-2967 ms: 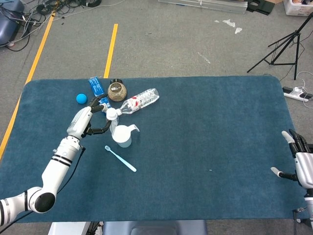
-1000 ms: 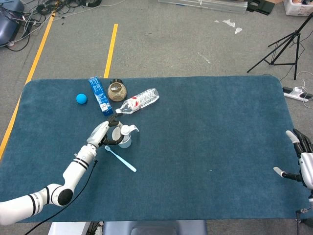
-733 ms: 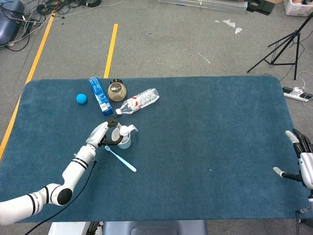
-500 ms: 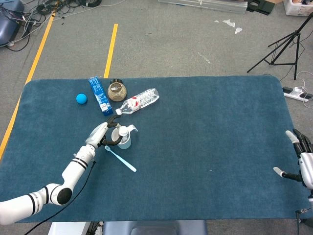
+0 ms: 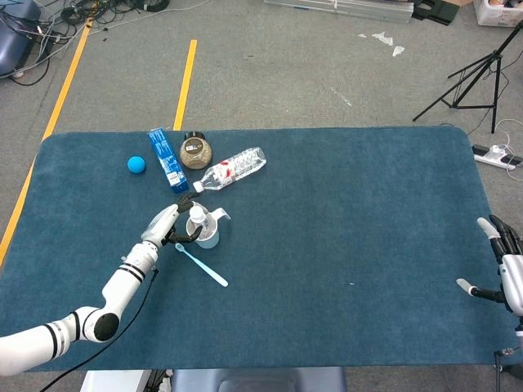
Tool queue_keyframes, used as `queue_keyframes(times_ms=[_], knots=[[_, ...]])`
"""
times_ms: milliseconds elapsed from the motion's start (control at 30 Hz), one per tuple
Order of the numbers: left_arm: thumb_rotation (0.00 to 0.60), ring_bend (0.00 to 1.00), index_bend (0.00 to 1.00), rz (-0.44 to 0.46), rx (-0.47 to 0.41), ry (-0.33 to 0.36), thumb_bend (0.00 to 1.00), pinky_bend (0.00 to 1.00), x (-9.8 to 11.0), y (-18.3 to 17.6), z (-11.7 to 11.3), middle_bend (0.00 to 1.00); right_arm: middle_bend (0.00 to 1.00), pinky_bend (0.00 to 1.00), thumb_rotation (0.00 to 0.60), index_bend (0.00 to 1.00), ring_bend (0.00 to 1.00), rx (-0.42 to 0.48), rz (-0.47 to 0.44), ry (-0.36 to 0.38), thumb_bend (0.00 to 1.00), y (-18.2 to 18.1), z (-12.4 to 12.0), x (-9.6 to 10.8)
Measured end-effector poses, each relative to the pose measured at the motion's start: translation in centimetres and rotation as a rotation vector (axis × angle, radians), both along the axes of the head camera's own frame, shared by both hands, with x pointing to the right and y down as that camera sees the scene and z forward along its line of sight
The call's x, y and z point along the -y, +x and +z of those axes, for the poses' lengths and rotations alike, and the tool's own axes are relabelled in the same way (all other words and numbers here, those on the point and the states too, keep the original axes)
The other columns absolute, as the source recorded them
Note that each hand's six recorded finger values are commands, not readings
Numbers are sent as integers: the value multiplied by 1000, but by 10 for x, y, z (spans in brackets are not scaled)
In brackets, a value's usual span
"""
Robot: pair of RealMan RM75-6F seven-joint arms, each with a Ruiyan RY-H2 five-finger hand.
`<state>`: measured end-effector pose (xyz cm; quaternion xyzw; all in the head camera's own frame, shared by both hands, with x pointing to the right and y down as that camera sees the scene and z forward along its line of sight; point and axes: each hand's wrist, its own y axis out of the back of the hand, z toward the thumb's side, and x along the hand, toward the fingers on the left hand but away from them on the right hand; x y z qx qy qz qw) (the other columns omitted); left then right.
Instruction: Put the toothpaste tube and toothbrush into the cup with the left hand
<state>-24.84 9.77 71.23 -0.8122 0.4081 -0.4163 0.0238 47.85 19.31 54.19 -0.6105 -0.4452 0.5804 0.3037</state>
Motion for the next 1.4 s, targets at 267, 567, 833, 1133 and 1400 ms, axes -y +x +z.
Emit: queue_keyframes(times_ms=[267, 567, 833, 1133, 1400], knots=[[600, 14, 263, -5, -1, 2, 416, 133, -1, -3, -2, 96, 0, 600, 600, 0, 0, -1, 1, -1, 0, 0, 0, 0], [600, 14, 109, -26, -4, 8, 416, 133, 0, -10, -6, 96, 0, 600, 600, 0, 0, 0, 0, -1, 0, 0, 0, 0], [600, 11, 22, -45, 5, 23, 414, 133, 1, -23, -16, 96, 0, 600, 600, 0, 0, -5, -5, -4, 0, -1, 1, 0], [600, 0, 0, -42, 43, 25, 335, 133, -8, -43, -33, 60, 0, 600, 600, 0, 0, -12, -10, -8, 0, -2, 3, -1], [600, 39, 0, 39, 221, 113, 165, 287, -24, -79, -51, 53, 0, 600, 600, 0, 0, -22, -13, -11, 0, -3, 4, -1]])
